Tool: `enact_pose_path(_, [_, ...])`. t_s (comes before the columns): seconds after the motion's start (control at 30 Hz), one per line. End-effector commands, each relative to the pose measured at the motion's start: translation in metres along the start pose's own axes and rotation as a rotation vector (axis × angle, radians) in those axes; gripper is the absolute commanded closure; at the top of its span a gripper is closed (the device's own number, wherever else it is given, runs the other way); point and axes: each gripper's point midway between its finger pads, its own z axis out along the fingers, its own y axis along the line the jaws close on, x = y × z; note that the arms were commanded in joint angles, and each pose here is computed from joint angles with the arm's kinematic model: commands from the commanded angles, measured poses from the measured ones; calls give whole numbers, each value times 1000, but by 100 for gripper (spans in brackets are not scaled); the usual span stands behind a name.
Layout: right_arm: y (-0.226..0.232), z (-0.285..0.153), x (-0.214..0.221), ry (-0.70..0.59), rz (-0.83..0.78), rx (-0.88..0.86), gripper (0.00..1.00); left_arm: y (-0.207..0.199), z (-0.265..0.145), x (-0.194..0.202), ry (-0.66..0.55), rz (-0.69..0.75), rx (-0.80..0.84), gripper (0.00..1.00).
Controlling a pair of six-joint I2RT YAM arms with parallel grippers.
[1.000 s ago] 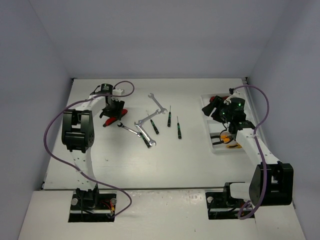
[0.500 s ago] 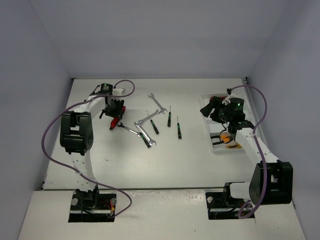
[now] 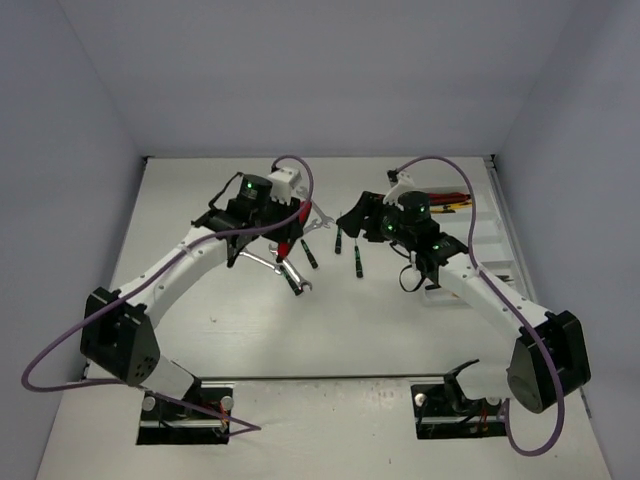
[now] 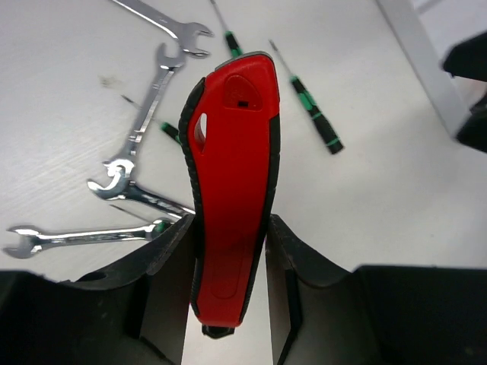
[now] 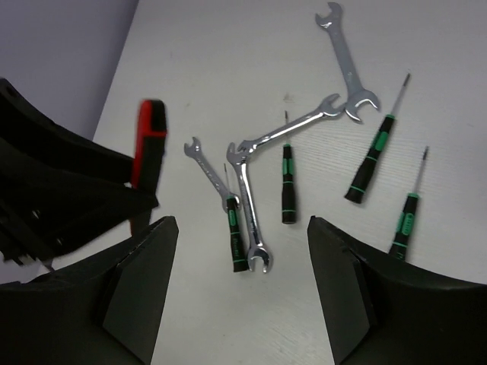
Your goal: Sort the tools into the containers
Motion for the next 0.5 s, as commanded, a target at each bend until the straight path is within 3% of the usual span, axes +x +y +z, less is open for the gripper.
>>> enact_pose_path(0.0, [66, 3, -48, -184, -18, -120, 34, -30, -18, -23, -145, -87, 35, 100])
enact_pose_path(0.47, [93, 33, -30, -153, -19, -160, 35, -67, -38, -22, -244, -60, 122, 100])
